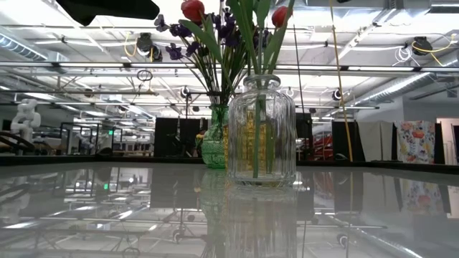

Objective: Sort flowers into vase by color
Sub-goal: Put the yellow flower into the transparent vase

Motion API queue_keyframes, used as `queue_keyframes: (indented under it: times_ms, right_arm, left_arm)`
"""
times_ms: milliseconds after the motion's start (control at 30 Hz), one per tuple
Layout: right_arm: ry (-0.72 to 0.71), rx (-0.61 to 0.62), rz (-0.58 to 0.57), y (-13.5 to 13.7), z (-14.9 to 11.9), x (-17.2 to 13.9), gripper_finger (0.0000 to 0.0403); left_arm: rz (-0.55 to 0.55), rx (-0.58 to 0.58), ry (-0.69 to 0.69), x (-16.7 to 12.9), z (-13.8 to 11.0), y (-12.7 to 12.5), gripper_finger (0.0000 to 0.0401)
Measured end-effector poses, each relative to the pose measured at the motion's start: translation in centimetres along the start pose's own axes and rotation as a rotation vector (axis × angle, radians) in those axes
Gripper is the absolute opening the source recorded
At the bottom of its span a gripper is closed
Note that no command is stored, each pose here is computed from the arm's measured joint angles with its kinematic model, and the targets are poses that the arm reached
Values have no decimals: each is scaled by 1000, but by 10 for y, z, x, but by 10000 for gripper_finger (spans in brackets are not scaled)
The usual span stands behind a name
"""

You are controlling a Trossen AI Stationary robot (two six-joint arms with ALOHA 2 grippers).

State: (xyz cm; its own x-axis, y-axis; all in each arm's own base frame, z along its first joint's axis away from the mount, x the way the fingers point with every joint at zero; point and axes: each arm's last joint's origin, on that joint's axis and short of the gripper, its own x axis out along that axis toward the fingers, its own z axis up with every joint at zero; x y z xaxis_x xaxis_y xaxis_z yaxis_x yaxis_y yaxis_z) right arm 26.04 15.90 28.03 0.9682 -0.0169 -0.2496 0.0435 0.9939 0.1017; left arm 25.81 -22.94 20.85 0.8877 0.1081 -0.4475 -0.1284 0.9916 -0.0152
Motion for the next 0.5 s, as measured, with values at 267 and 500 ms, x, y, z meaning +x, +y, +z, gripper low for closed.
queue_keyframes:
  times_ms: [267, 500]
  right_arm:
    - [20, 33, -4, -1, -2, 0, 83]
    - [28, 64, 23, 0, -2, 0, 179]
  left_arm:
    - [13, -1, -9, 0, 0, 0, 274]
    - [29, 0, -18, 0, 1, 1, 274]
